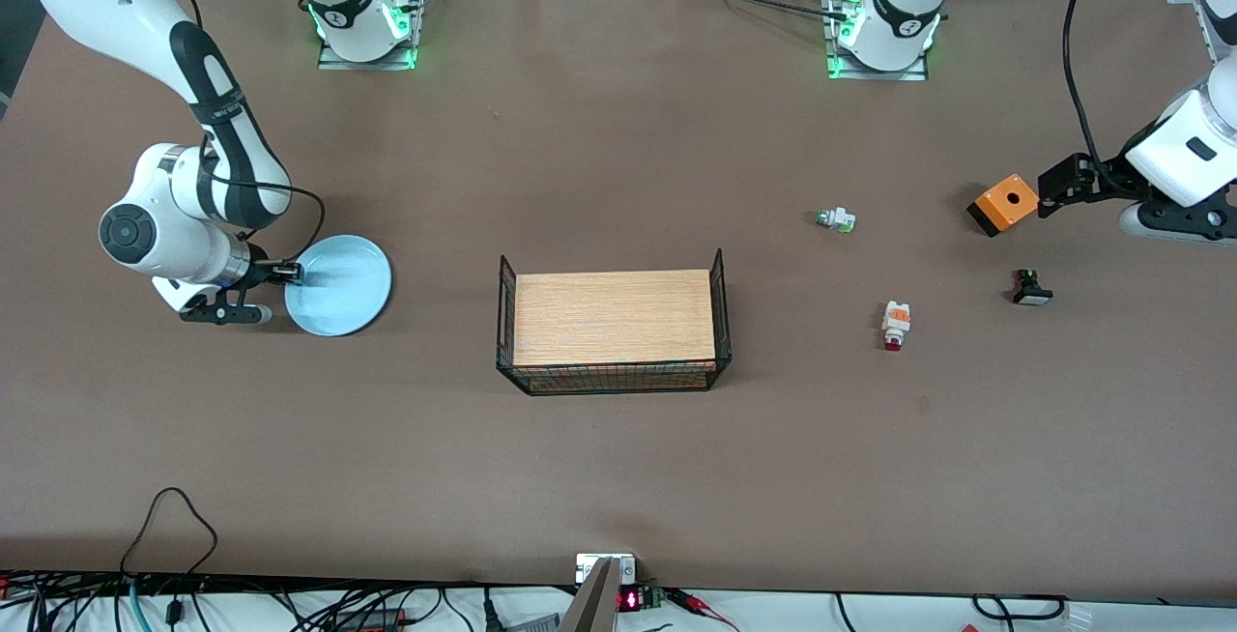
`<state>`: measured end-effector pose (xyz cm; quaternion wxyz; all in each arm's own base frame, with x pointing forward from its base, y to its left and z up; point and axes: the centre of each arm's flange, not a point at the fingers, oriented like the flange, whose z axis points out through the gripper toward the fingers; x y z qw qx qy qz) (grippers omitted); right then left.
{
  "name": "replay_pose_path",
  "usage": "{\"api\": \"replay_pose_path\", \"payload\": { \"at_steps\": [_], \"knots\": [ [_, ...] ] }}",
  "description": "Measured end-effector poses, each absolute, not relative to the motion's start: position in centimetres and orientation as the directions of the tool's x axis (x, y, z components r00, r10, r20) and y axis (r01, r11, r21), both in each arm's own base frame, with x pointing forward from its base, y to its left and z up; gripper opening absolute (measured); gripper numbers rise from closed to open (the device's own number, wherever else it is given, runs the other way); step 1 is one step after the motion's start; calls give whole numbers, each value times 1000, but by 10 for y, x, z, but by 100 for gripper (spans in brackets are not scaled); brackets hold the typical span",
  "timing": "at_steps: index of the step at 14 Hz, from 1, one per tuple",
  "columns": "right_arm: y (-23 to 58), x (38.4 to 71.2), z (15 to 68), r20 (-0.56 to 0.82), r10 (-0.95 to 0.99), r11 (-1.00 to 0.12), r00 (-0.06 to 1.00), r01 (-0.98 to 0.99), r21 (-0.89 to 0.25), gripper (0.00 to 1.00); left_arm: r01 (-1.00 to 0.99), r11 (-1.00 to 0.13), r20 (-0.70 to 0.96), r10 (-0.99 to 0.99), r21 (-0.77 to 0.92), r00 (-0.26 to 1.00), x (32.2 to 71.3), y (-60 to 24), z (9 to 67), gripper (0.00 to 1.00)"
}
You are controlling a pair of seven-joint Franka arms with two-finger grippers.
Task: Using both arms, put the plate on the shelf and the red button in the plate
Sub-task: 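Reach the right gripper to the light blue plate and grasp its rim, then lift the plate with the right gripper and carry it over the basket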
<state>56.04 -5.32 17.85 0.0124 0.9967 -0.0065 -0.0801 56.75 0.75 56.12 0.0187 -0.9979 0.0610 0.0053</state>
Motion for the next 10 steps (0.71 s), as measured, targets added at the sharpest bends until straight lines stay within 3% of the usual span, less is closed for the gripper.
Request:
{"api": "replay_pose_path", "payload": {
  "at_steps": [3,7,10],
  "knots": [
    [-46,563,186,-153,-2,-1000,988,1,21,6,-122,-992,-13,-122,-37,992,568,7,561,100],
    [-35,568,207,-176,13,-1000,984,14,6,6,-122,-992,-13,-122,-37,992,568,7,561,100],
    [-24,577,272,-165,-22,-997,986,-33,-65,3,-122,-992,-13,-122,-37,992,568,7,561,100]
  ]
}}
